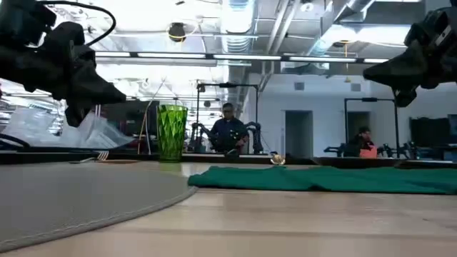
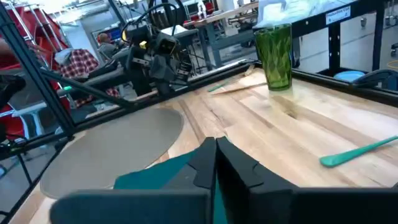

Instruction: Set table place

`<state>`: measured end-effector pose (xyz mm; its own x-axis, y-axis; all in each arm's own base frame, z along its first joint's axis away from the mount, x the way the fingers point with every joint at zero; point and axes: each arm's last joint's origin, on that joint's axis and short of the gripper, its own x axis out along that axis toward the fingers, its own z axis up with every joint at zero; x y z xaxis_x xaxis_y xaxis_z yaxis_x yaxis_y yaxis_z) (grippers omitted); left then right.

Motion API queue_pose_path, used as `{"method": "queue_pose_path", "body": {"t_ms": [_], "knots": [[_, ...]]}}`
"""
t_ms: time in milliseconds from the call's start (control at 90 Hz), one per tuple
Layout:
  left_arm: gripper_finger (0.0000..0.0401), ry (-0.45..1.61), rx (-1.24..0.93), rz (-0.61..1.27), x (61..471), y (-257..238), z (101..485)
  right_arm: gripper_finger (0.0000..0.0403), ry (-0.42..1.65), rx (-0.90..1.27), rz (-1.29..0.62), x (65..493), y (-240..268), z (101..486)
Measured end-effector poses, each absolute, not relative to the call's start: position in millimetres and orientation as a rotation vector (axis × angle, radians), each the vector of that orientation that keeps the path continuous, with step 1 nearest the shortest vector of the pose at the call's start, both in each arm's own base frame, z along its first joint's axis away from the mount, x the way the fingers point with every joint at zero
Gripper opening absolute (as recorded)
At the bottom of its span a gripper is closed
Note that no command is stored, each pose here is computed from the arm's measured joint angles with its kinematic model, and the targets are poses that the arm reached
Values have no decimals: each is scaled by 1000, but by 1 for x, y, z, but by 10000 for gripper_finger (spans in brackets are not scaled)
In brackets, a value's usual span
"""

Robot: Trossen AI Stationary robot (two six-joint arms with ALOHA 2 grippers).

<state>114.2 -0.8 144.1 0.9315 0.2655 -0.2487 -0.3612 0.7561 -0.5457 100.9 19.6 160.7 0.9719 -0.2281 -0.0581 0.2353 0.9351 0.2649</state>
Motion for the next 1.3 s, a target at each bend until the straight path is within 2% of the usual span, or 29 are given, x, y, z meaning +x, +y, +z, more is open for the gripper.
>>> {"method": "queue_pose_path", "body": {"t_ms": [556,578,722,800,856,967,1178,1256,1300], "knots": [[0,160,-626,343,114,-1,144,0,30,268,-236,101,20,161],[0,160,-626,343,114,-1,144,0,47,196,-235,101,20,160],[0,123,-598,385,114,1,148,0,187,-842,-177,102,20,165],[0,71,-581,514,113,4,149,0,215,-1195,-147,102,20,166],[0,48,-594,559,112,6,149,0,234,-1353,-130,102,20,166],[0,29,-658,560,113,6,149,0,269,-1473,-97,102,20,163],[0,23,-636,597,113,8,149,0,289,-1485,-82,101,20,162],[0,24,-681,620,113,9,147,0,282,-1481,-87,102,20,162],[0,12,-734,631,113,10,147,0,249,-1405,-83,102,21,163]]}}
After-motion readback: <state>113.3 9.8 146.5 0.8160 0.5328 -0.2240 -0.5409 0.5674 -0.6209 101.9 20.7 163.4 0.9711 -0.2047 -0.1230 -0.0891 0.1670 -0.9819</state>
